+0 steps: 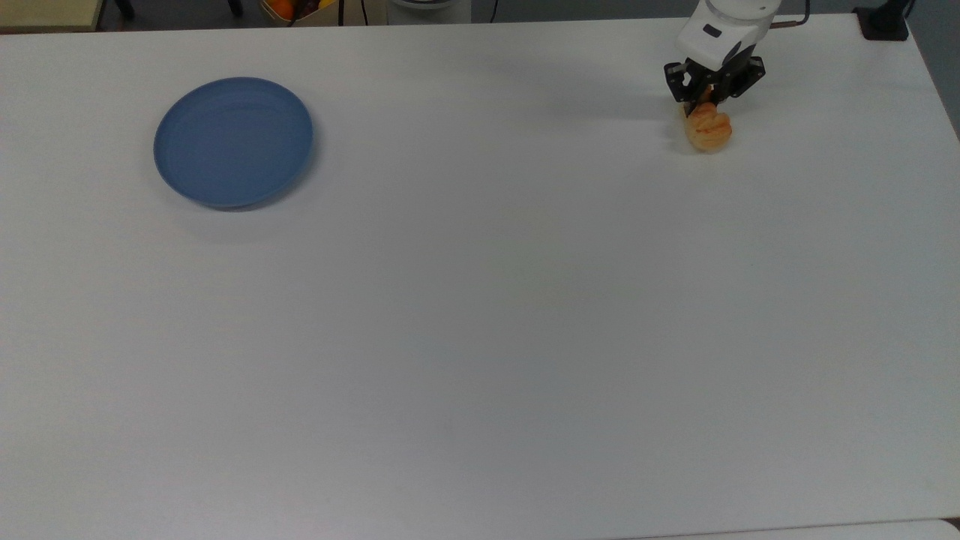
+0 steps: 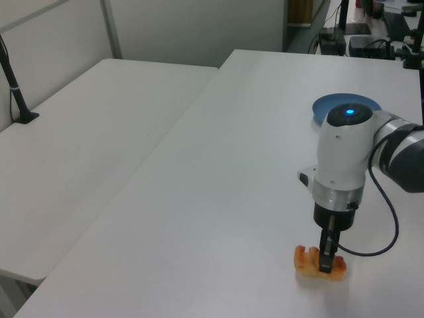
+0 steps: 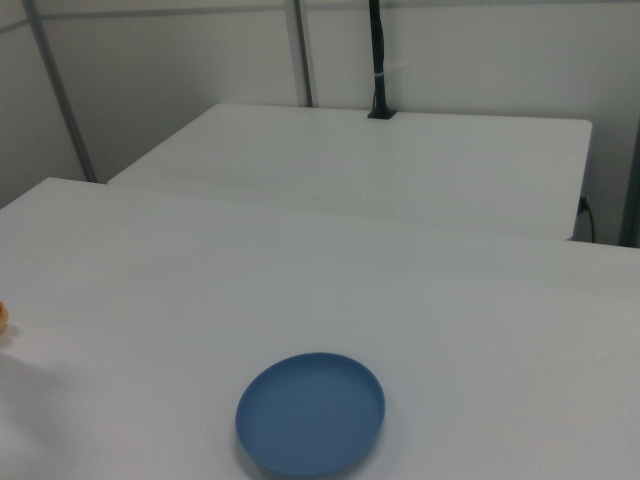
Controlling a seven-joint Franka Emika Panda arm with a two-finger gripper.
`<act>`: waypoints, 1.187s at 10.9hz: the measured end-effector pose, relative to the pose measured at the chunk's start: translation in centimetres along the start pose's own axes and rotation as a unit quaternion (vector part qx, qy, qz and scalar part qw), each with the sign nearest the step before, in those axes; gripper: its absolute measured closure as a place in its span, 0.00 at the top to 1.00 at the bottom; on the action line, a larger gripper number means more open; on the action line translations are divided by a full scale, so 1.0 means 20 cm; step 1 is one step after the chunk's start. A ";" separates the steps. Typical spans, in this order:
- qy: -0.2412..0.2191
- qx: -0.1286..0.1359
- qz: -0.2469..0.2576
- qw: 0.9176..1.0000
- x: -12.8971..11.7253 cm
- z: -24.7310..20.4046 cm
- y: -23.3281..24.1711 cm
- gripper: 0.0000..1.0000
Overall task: Put the bread on the table
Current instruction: 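Lower the held bread roll onto the bare table surface, then open the gripper to release the bread roll and lift away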
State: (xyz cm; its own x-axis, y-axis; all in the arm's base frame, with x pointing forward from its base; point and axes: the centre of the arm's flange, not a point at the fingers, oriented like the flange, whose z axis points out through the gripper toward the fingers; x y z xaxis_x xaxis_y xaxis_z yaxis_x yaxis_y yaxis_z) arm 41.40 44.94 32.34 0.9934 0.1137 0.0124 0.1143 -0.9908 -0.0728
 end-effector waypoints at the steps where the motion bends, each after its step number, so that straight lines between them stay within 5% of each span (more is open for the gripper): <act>1: -0.001 0.003 0.006 1.000 0.02 0.01 -0.01 0.29; 8: -0.008 0.003 0.024 1.000 -0.06 0.04 -0.11 0.35; 11: -0.010 0.002 0.025 1.000 -0.06 0.06 -0.11 0.76; 13: -0.012 0.001 0.025 1.000 -0.06 0.07 -0.11 0.85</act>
State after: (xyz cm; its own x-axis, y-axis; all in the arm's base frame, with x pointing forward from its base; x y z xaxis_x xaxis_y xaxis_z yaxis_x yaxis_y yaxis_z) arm 40.03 47.00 31.16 0.9978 0.0653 -0.0150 0.0640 -0.9951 -0.0750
